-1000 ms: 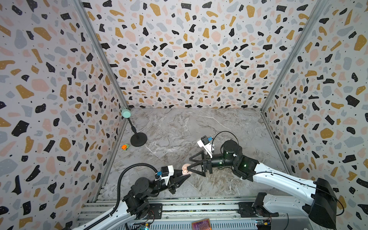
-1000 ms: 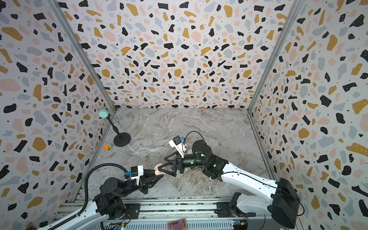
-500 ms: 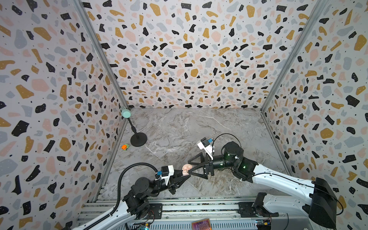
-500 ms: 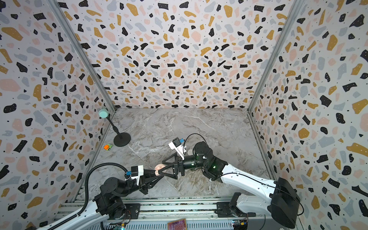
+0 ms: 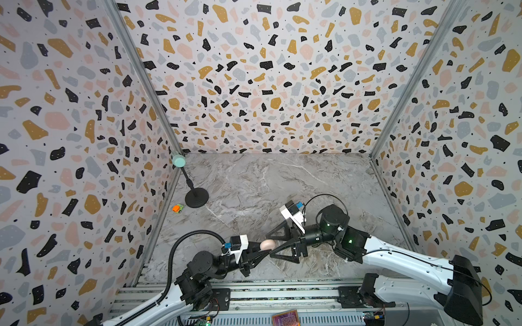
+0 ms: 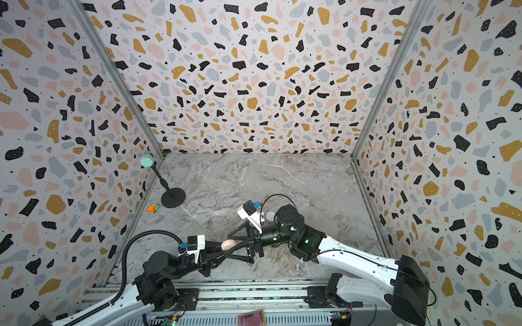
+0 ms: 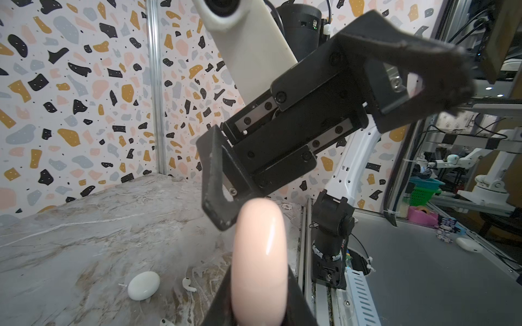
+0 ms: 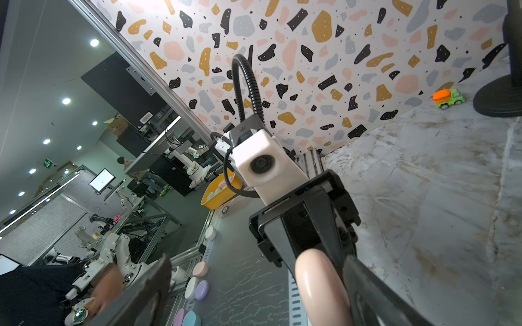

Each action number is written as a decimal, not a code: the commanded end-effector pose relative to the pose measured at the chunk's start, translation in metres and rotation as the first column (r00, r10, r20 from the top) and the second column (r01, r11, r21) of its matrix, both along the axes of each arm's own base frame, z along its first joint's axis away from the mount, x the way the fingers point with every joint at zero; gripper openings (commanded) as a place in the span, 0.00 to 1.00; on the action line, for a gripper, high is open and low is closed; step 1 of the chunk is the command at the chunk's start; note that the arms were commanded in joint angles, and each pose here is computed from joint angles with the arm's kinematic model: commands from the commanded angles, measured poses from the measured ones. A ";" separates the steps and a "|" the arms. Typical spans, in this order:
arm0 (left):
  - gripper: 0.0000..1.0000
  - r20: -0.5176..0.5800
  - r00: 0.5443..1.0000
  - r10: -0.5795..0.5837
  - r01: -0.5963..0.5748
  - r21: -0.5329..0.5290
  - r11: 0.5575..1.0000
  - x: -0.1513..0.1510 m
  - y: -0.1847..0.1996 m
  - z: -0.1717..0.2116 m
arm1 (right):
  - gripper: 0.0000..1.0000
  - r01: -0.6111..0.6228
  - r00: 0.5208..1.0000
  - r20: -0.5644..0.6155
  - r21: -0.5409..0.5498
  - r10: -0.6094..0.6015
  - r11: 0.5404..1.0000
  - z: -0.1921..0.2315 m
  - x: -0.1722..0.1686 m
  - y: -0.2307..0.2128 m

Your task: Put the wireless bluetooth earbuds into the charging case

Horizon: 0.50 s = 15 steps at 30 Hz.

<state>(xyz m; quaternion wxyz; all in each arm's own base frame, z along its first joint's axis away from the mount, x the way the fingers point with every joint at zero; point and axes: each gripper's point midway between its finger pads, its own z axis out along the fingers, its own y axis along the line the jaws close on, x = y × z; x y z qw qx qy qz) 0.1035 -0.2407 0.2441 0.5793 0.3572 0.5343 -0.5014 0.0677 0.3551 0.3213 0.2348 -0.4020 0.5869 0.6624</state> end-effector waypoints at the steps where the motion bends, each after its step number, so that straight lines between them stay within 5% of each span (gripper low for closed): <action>1: 0.00 -0.006 0.998 0.056 -0.056 -0.044 0.997 0.011 0.004 0.017 | 0.94 -0.118 0.989 0.101 0.107 0.107 0.987 0.046 -0.034 -0.019; 5: 0.00 -0.019 0.998 0.060 -0.061 -0.036 0.997 0.012 0.003 0.015 | 0.94 0.141 0.976 0.151 0.118 -0.158 0.983 0.068 -0.006 -0.037; 7: 0.00 -0.027 0.997 0.065 -0.066 -0.035 0.997 0.014 0.003 0.015 | 0.95 0.320 0.927 0.156 0.148 -0.342 0.936 0.084 0.020 -0.058; 11: 0.00 -0.067 0.993 0.098 -0.101 -0.044 0.994 0.021 0.004 0.017 | 0.97 0.674 0.720 0.110 0.123 -0.685 0.728 0.095 0.075 -0.106; 15: 0.00 -0.172 0.973 0.154 -0.161 -0.022 0.987 0.036 0.004 0.014 | 0.97 0.851 0.520 0.112 0.013 -0.847 0.524 0.075 0.111 -0.141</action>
